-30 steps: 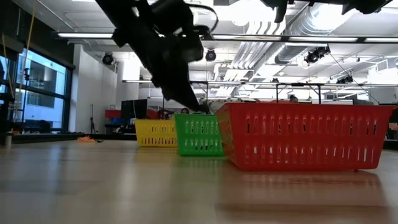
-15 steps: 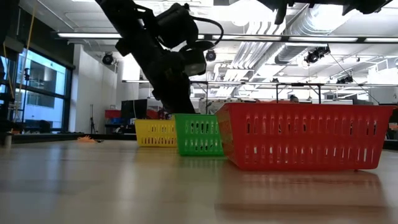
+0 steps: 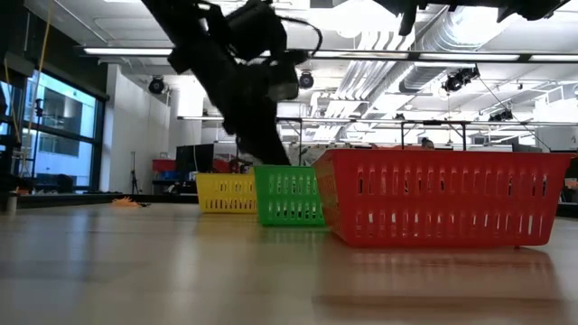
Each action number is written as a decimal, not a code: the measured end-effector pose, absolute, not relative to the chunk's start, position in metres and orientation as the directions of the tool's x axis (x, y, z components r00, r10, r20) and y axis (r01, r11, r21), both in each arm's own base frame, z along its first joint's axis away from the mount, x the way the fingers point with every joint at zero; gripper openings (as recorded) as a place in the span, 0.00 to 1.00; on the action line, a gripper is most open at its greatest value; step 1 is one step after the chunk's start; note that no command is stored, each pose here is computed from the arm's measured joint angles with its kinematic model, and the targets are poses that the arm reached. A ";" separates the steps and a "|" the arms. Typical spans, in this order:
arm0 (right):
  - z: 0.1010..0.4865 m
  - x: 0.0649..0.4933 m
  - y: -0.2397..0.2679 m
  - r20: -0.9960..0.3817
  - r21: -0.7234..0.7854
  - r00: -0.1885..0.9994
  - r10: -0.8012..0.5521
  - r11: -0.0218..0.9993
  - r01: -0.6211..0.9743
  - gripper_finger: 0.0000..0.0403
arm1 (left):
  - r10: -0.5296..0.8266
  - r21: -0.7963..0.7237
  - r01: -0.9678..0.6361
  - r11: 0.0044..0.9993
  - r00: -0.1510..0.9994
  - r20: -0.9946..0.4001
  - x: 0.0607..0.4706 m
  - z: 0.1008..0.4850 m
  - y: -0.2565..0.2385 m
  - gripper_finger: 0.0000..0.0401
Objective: Sort Halloween decoration
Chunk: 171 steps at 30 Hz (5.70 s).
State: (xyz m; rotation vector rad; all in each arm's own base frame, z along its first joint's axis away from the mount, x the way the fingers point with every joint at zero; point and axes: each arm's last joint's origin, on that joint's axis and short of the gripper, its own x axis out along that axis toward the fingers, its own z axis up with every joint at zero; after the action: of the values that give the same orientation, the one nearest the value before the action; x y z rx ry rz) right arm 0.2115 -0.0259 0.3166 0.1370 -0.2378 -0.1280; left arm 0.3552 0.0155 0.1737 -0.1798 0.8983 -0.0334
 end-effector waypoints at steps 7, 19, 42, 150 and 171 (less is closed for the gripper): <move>0.317 0.212 -0.026 0.226 0.150 0.964 -0.142 0.983 0.110 0.40 | 0.081 -0.049 -0.175 0.983 0.662 -0.745 0.333 0.237 0.040 0.38; 0.316 0.212 -0.026 0.218 0.150 0.966 -0.142 0.982 0.111 0.40 | 0.225 -0.089 -0.258 0.962 0.936 -0.271 0.239 0.360 0.049 0.45; 0.314 0.212 -0.026 0.196 0.155 0.970 -0.143 0.981 0.113 0.40 | 0.148 -0.209 -0.134 0.969 0.987 0.056 0.203 0.310 0.019 0.45; 0.187 0.197 -0.047 -0.803 0.459 0.569 -0.175 0.428 0.779 0.00 | 0.183 -0.211 -0.169 0.963 0.982 0.050 0.203 0.309 0.021 0.45; 0.157 0.160 -0.058 -0.941 0.336 0.339 -0.010 0.107 0.936 0.50 | 0.182 -0.236 -0.166 0.958 0.982 0.050 0.203 0.309 0.021 0.45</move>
State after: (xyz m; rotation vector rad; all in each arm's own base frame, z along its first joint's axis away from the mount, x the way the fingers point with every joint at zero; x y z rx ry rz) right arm 0.1603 -0.0582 0.1572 1.2570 0.9807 -0.8935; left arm 0.2028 0.0212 0.3095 -0.2334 -0.0718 0.1765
